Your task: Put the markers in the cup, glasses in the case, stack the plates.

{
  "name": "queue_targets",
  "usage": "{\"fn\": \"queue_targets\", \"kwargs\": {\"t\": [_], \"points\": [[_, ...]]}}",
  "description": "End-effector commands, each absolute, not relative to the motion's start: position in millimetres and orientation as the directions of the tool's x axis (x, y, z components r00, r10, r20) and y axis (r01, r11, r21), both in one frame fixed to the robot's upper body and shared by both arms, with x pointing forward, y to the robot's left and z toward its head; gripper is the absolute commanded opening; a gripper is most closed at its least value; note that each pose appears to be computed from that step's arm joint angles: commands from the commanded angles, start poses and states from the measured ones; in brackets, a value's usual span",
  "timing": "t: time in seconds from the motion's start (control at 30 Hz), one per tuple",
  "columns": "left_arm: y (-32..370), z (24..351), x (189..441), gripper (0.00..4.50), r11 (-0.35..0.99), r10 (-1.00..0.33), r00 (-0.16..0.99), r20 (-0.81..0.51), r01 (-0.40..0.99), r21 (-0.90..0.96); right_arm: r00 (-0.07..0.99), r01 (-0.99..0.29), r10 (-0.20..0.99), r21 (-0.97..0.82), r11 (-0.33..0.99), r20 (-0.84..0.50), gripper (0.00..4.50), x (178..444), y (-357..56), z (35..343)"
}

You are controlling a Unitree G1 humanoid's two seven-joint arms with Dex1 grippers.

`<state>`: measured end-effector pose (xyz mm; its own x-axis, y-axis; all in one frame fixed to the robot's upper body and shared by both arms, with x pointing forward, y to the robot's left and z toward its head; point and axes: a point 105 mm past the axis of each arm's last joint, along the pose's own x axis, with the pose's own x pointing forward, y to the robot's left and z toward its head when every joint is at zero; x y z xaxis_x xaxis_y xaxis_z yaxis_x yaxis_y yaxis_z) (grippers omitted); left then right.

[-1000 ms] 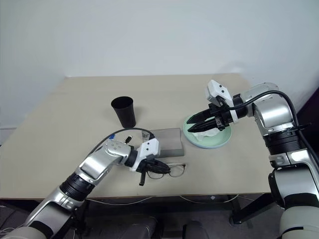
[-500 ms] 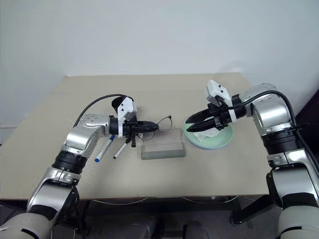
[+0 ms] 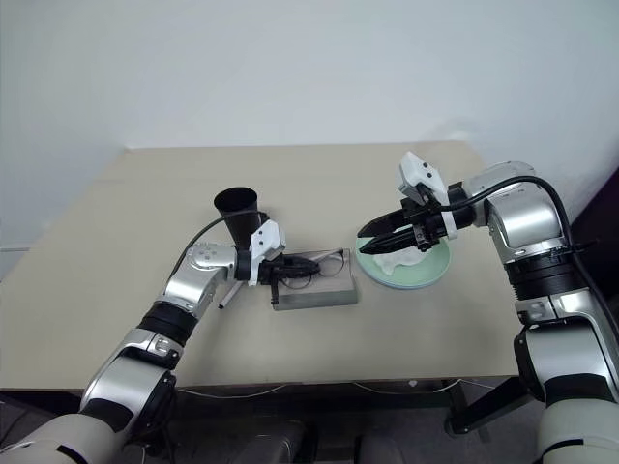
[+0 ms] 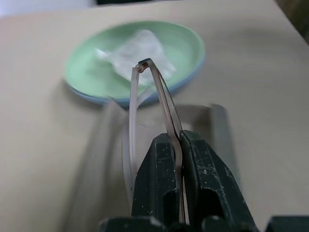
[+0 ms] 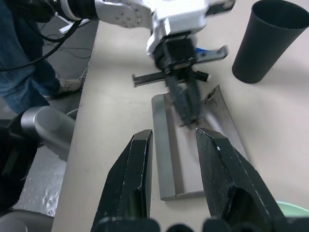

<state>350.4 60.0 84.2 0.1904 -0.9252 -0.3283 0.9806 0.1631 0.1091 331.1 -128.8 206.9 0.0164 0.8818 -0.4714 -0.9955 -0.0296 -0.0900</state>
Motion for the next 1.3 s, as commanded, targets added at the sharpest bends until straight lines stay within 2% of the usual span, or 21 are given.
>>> {"fn": "queue_targets", "kwargs": {"t": [0.03,0.27,0.63,0.83,0.97,1.07,1.17,1.3], "points": [[63.7,85.5,345.9,0.01,0.108,-0.92,0.142,-0.365,0.988,0.113,0.049,-0.988,0.89,-0.15,-0.022,-0.454,1.53,330.2,-130.0,223.2],[67.1,77.5,334.3,0.01,0.055,-0.907,0.058,-0.418,0.998,0.02,0.05,-0.989,0.89,-0.148,-0.02,-0.453,1.53,329.3,-129.5,223.1],[73.6,87.0,323.6,0.01,-0.019,-0.893,-0.066,-0.445,0.994,-0.108,0.047,-0.989,0.892,-0.146,-0.021,-0.45,1.53,330.2,-127.7,222.1],[69.9,85.2,323.7,0.01,-0.021,-0.89,-0.059,-0.452,0.996,-0.09,0.045,-0.989,0.894,-0.147,-0.023,-0.446,1.53,330.2,-126.3,222.8],[66.2,89.5,331.0,0.99,0.013,-0.897,-0.004,-0.443,0.999,-0.034,0.045,-0.989,0.894,-0.147,-0.023,-0.445,1.53,330.0,-125.9,222.6],[58.7,105.5,341.4,1.94,0.036,-0.907,0.069,-0.415,0.995,0.088,0.044,-0.989,0.894,-0.146,-0.024,-0.445,1.53,329.7,-125.9,222.5],[50.7,126.5,343.3,2.95,0.019,-0.922,0.086,-0.378,0.984,0.176,0.044,-0.989,0.895,-0.146,-0.024,-0.444,1.53,329.9,-125.7,222.8],[46.2,149.1,345.8,2.95,0.027,-0.938,0.104,-0.331,0.973,0.228,0.045,-0.989,0.895,-0.147,-0.024,-0.444,1.53,330.7,-125.3,223.0]]}}
